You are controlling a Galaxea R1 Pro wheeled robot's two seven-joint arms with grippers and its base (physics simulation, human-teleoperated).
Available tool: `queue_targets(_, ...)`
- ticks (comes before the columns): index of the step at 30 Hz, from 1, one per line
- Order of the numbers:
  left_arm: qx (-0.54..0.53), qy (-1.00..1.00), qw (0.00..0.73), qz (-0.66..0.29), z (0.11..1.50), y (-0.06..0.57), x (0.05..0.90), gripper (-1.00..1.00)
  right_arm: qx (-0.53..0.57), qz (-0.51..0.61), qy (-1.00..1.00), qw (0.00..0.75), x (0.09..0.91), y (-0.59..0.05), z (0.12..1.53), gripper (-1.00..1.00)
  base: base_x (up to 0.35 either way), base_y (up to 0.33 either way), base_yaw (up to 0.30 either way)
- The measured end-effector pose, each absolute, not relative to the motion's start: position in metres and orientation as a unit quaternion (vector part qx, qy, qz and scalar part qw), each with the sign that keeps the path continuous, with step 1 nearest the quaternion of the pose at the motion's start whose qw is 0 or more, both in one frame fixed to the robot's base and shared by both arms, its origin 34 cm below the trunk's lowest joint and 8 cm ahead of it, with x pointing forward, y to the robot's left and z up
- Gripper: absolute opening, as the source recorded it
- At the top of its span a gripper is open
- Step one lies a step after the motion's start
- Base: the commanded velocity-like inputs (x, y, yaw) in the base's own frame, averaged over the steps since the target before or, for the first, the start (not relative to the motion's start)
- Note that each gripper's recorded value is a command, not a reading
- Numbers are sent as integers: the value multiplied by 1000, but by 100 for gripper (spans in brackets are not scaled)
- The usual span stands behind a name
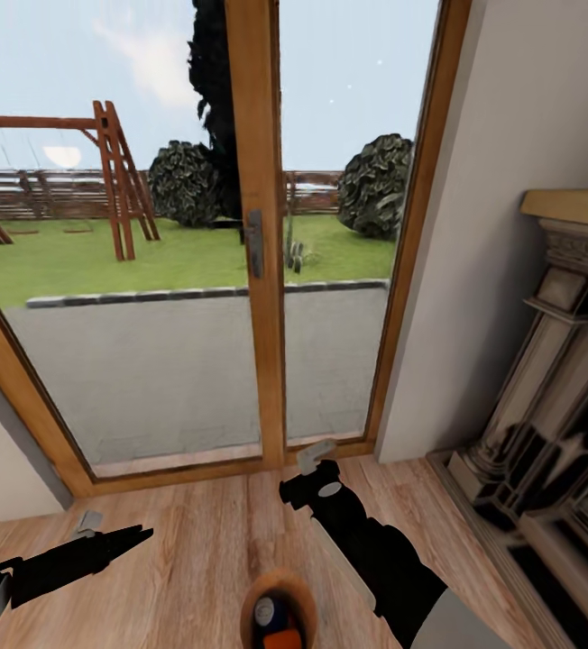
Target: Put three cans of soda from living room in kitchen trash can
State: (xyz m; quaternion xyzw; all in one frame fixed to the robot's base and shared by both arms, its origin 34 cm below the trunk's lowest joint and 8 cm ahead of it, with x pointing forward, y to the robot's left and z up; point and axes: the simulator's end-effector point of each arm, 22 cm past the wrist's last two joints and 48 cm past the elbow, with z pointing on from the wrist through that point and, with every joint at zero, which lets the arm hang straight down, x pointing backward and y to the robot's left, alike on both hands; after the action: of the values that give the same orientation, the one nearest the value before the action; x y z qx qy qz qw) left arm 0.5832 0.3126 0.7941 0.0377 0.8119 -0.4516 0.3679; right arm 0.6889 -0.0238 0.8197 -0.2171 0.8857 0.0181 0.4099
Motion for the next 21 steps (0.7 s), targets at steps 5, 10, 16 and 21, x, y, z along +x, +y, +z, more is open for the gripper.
queue_targets(5,40,810,371,-451,798,313,584,100,-218,17,884,413,689,-24,824,100,0,0,0)
queue_targets(10,41,809,375,-451,801,313,584,100,-218,16,882,417,690,-24,828,100,0,0,0)
queue_targets(16,41,808,377,-452,804,312,584,100,-217,12,882,418,690,-28,830,100,0,0,0)
queue_targets(21,35,808,374,-454,800,311,581,100,-209,-16,894,397,688,-62,791,100,0,0,0)
